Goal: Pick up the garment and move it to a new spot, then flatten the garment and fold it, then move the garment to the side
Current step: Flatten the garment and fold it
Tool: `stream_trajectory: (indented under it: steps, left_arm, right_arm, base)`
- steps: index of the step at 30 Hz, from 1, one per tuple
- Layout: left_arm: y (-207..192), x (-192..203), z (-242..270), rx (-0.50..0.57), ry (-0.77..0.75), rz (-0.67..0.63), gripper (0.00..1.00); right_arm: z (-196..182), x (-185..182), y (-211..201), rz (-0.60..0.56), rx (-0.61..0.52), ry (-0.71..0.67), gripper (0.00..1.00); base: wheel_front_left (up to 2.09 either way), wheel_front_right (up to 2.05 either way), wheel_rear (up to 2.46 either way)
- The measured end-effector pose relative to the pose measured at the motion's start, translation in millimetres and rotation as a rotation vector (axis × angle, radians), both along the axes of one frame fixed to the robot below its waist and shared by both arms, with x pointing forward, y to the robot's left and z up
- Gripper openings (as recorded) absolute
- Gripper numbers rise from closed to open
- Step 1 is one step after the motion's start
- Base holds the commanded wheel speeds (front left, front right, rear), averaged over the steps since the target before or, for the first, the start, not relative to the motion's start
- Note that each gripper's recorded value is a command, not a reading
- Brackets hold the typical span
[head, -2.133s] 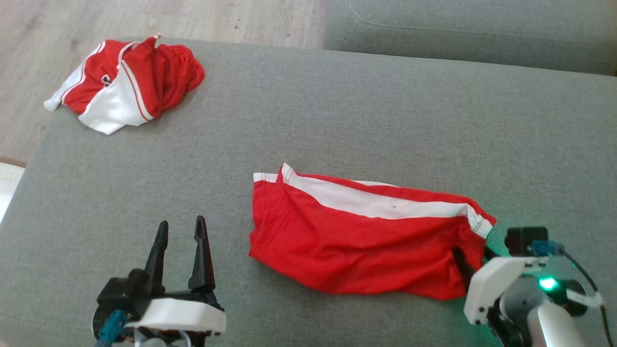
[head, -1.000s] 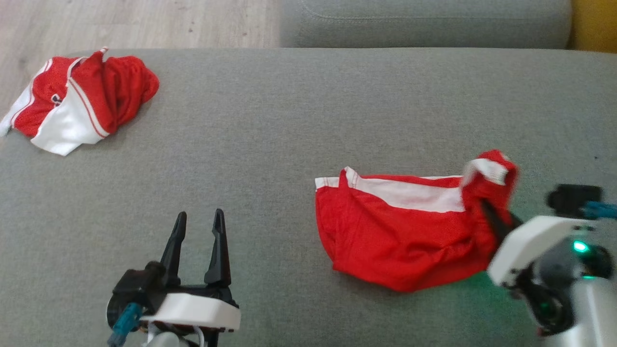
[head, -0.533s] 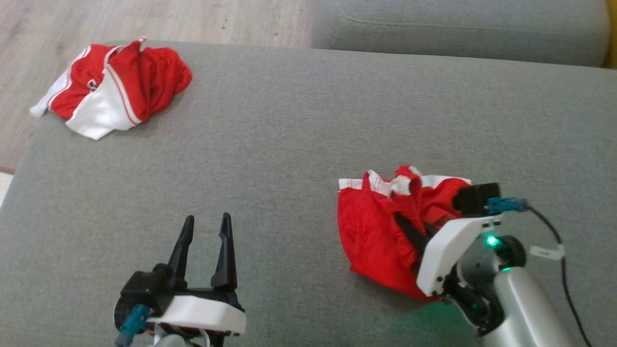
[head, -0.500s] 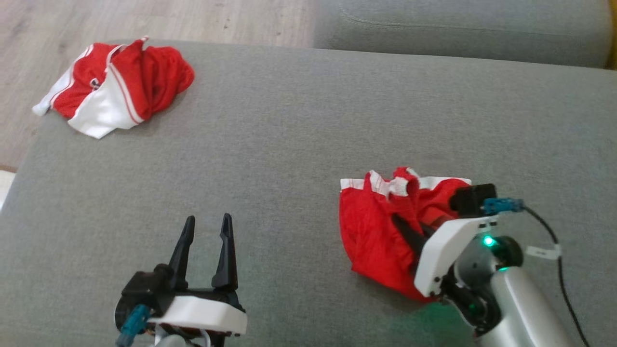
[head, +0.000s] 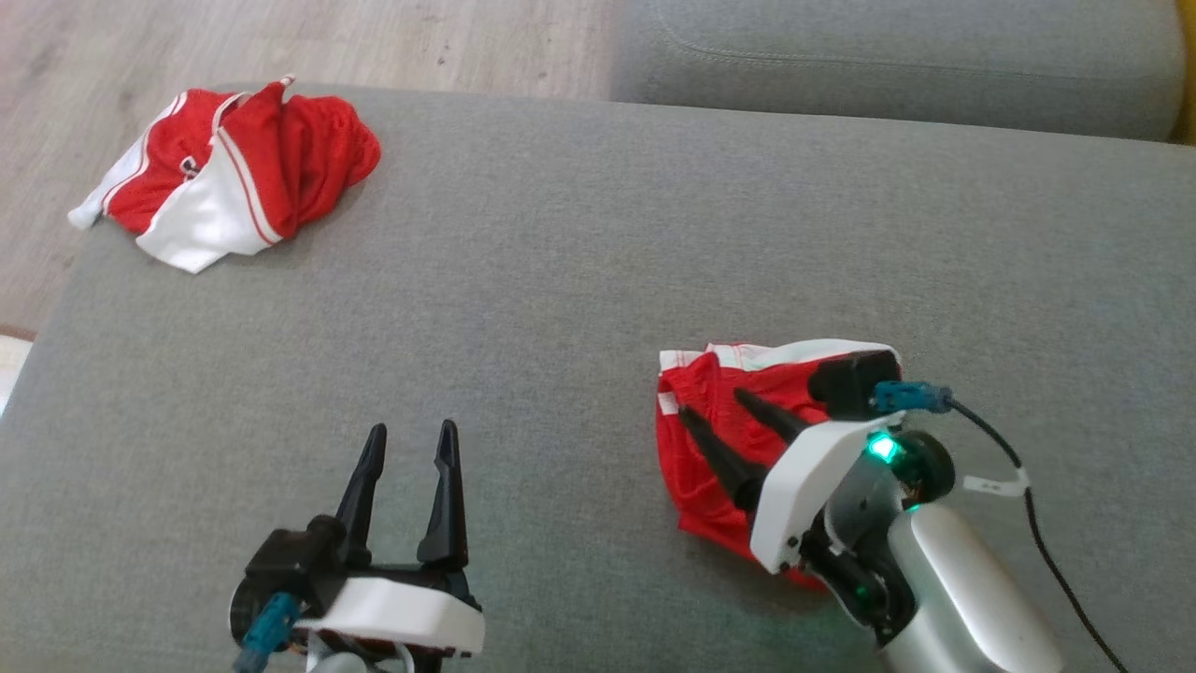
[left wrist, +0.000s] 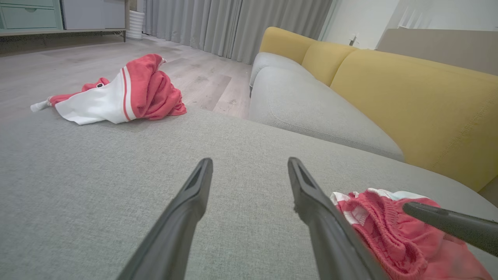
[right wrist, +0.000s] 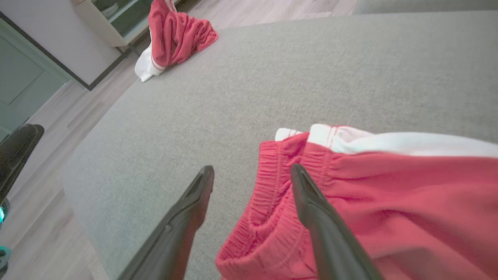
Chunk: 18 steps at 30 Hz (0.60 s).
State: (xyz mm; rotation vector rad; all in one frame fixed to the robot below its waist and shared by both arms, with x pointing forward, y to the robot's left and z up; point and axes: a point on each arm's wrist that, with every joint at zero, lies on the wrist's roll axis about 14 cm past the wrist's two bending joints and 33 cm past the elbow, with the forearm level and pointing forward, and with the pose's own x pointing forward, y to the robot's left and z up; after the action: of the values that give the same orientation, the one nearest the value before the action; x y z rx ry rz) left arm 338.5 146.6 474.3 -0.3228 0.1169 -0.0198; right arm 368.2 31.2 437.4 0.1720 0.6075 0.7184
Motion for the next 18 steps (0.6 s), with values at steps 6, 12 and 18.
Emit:
stream_trajectory:
  steps: [6, 12, 18]
  left_arm:
    - [-8.1, 2.9, 4.5, -0.001, -0.016, -0.028, 1.0]
    - [-13.0, 8.1, 20.1, 0.009, -0.065, -0.047, 1.0]
    - [-12.2, 1.6, 19.4, 0.03, -0.066, -0.051, 1.0]
  right_arm:
    - [23.4, 20.3, -19.8, -0.091, 0.017, -0.144, 1.0]
    - [67.7, 49.2, -78.2, -0.287, -0.021, -0.407, 1.0]
    - [63.3, 27.8, -150.2, -0.49, -0.077, -0.452, 1.0]
  base:
    - [0.0, 0.0, 0.0]
    - [0.0, 0.0, 0.0]
    - [0.0, 0.0, 0.0]
